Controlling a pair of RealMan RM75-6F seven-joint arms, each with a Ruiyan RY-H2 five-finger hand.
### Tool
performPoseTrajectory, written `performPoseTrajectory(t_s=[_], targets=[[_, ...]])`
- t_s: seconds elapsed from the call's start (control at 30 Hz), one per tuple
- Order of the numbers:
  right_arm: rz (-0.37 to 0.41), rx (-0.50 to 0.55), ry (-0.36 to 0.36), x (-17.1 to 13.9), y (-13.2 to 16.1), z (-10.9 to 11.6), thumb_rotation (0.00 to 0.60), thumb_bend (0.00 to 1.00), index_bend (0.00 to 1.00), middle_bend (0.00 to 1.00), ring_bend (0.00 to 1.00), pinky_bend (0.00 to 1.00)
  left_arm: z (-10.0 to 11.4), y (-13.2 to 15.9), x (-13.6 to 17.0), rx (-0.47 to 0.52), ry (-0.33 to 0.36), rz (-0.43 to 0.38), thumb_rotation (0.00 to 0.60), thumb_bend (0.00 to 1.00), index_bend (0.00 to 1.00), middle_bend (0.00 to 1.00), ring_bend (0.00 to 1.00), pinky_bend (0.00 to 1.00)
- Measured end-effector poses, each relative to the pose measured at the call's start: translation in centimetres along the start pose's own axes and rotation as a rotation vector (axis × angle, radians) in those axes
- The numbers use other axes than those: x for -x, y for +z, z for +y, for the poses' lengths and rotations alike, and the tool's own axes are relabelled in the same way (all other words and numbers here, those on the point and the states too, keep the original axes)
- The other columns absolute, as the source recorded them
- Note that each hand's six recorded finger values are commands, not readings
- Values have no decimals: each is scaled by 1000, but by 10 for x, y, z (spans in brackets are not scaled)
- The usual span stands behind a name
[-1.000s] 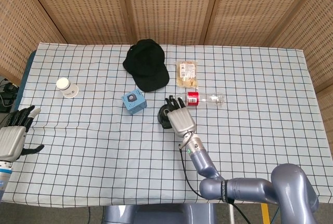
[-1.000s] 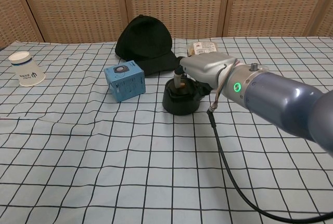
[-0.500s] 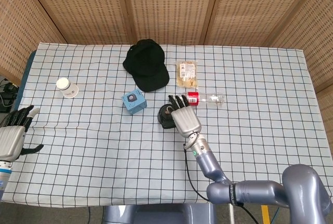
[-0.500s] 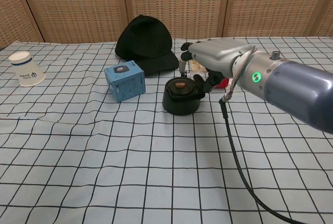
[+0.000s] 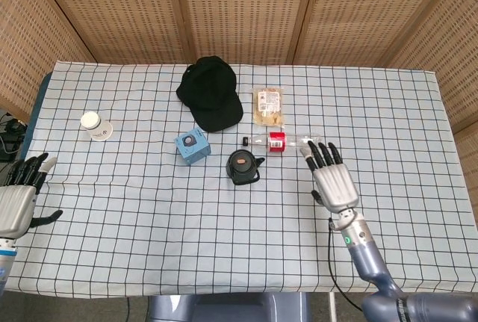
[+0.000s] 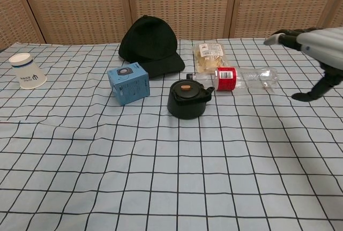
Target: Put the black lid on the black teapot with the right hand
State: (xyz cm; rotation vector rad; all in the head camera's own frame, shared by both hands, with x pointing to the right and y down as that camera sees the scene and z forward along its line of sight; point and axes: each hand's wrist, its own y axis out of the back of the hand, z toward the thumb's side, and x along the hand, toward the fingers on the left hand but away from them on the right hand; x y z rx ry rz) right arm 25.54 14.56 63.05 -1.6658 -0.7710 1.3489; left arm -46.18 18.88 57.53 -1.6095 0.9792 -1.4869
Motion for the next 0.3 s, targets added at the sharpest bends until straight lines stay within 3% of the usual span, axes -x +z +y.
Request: performPoseTrajectory(t_s=[0.3], targets=[[-60, 39, -49, -72, -60, -16, 600, 379, 45, 0, 0, 0, 5, -1, 6, 6, 43, 3, 600, 63, 0, 0, 0, 0]])
